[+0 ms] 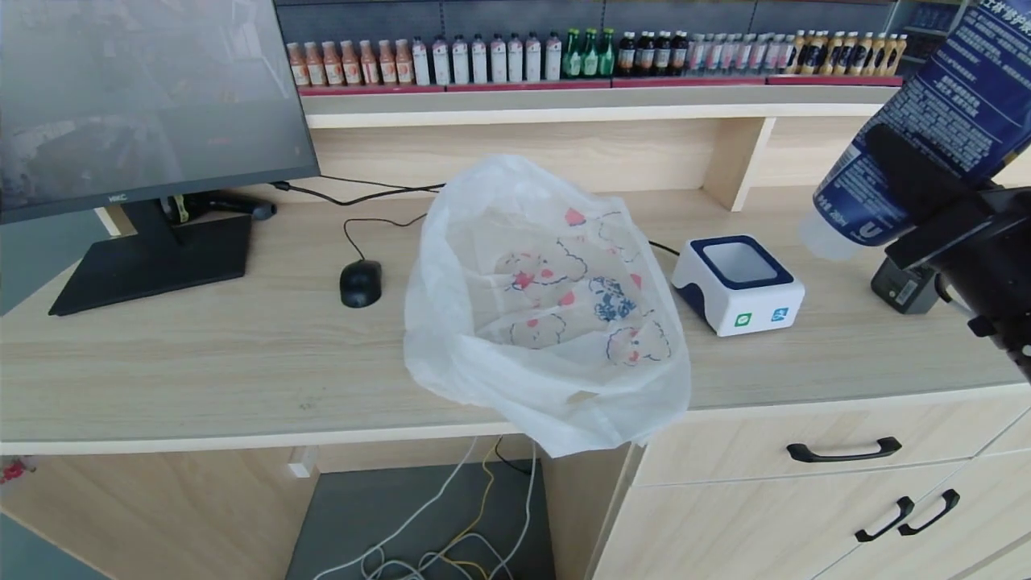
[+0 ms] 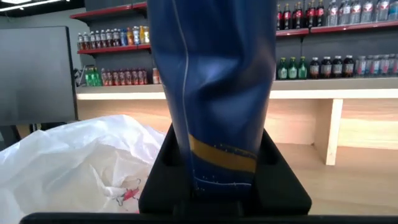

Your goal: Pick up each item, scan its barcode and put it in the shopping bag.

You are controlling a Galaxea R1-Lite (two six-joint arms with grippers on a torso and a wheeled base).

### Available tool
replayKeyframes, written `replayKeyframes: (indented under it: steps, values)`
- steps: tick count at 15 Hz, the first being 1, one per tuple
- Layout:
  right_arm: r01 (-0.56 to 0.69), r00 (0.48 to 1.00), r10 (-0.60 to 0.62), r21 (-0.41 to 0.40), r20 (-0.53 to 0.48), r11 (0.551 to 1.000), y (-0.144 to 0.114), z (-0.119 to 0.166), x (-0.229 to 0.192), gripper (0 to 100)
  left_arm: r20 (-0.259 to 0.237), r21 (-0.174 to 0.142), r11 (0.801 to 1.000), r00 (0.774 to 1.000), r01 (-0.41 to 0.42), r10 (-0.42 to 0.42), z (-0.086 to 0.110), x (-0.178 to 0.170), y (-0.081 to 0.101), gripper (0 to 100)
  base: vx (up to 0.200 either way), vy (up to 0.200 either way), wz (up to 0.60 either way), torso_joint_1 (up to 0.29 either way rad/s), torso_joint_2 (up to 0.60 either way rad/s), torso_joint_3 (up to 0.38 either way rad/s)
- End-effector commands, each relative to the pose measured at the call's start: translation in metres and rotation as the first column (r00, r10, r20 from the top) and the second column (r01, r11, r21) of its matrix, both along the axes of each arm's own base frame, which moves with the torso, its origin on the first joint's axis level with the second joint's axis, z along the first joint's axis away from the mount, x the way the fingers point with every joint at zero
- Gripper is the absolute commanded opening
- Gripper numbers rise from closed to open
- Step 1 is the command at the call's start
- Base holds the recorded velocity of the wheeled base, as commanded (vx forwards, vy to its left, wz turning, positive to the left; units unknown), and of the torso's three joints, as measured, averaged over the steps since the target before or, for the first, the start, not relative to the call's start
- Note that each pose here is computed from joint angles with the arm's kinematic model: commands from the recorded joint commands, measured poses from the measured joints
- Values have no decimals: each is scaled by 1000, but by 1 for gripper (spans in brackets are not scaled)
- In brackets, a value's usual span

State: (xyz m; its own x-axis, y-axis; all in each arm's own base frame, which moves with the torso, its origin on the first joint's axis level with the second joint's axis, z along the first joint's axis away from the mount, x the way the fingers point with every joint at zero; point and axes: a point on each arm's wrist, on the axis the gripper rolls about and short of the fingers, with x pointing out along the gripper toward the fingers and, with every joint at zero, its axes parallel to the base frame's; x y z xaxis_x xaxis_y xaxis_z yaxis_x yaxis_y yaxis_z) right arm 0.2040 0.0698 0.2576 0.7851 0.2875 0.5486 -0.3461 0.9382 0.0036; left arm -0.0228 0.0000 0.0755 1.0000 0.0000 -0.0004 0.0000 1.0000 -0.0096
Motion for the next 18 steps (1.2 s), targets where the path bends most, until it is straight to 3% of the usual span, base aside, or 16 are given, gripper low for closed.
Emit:
replayKeyframes:
  steps: [1, 5, 11, 18]
  values:
    - [-4, 1000, 4, 1, 8, 1000, 2, 2, 4, 0, 0, 0, 1000, 1000, 0, 0, 0, 0, 0, 100, 0, 200, 0, -7, -2, 17]
    - [-45, 998, 46, -27, 36, 999, 13, 8, 13, 0, 0, 0, 1000, 1000, 0, 0, 0, 0, 0, 100, 0, 200, 0, 2, 2, 2]
    - [-150, 986, 153, -45, 71, 988, 48, 15, 27, 0, 0, 7, 1000, 1000, 0, 0, 0, 0, 0, 100, 0, 0, 0, 0, 0, 0]
    - [-231, 973, 231, -71, -4, 970, 97, -12, 68, 0, 0, 7, 1000, 1000, 0, 0, 0, 0, 0, 100, 0, 0, 0, 0, 0, 0]
